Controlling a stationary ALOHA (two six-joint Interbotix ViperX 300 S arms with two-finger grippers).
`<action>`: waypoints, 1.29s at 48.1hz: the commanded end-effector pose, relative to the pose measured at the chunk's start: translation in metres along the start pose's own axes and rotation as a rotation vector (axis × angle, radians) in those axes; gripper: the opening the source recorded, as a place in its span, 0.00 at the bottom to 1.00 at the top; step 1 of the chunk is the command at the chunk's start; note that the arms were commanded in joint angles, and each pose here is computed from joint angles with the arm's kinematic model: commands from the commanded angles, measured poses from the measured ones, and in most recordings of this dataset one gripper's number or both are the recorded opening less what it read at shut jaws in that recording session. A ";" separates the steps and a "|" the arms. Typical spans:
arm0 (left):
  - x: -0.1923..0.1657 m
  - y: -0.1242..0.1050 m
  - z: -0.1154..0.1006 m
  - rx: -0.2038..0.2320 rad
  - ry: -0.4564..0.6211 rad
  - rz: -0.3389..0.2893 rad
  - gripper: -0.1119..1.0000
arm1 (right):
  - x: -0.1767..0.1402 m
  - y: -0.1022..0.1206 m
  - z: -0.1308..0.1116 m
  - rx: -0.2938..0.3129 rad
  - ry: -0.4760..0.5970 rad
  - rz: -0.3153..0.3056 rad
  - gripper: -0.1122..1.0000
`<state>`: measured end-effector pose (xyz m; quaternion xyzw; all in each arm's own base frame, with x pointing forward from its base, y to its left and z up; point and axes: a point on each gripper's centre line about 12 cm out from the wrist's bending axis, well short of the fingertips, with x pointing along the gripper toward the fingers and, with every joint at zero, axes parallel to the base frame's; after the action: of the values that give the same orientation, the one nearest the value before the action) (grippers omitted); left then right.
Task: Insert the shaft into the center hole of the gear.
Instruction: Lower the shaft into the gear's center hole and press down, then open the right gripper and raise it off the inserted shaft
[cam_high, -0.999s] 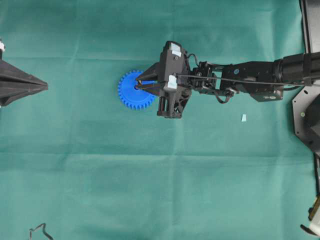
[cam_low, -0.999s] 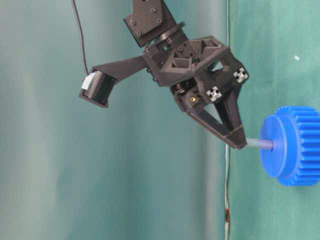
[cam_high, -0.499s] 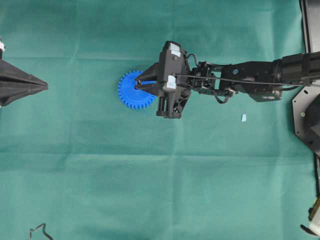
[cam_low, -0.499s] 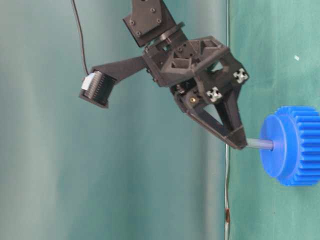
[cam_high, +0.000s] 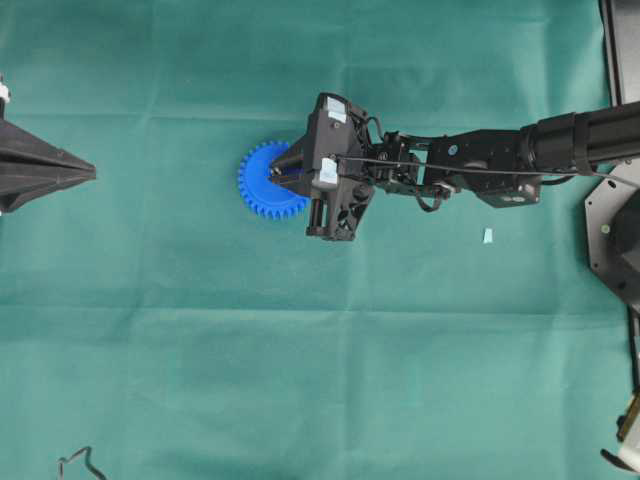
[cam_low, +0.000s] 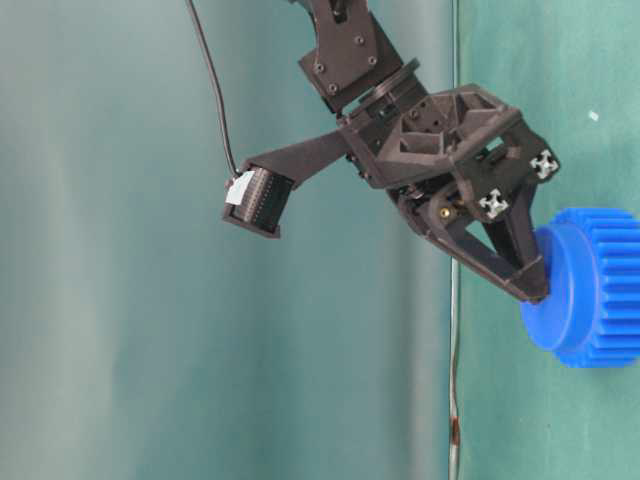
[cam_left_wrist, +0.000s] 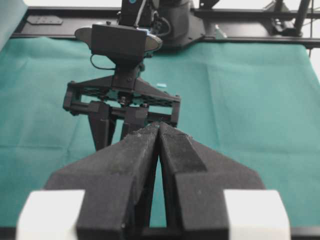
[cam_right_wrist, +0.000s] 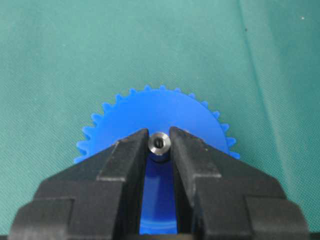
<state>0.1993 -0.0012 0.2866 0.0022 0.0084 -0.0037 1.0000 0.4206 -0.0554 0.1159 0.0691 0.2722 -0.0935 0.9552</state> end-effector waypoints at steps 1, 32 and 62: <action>0.002 0.000 0.009 0.003 -0.020 -0.002 0.10 | -0.002 0.002 0.013 0.005 -0.041 0.004 0.25; 0.002 -0.001 0.009 0.002 -0.021 -0.004 0.10 | -0.005 0.002 0.020 0.016 -0.058 0.004 0.65; 0.002 -0.001 0.009 0.002 -0.018 -0.005 0.10 | -0.088 0.011 0.095 0.001 -0.188 0.044 0.91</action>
<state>0.1994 -0.0015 0.2865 0.0022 0.0107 -0.0044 0.9999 0.4021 -0.0515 0.2170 0.0697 0.2082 -0.0821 0.9721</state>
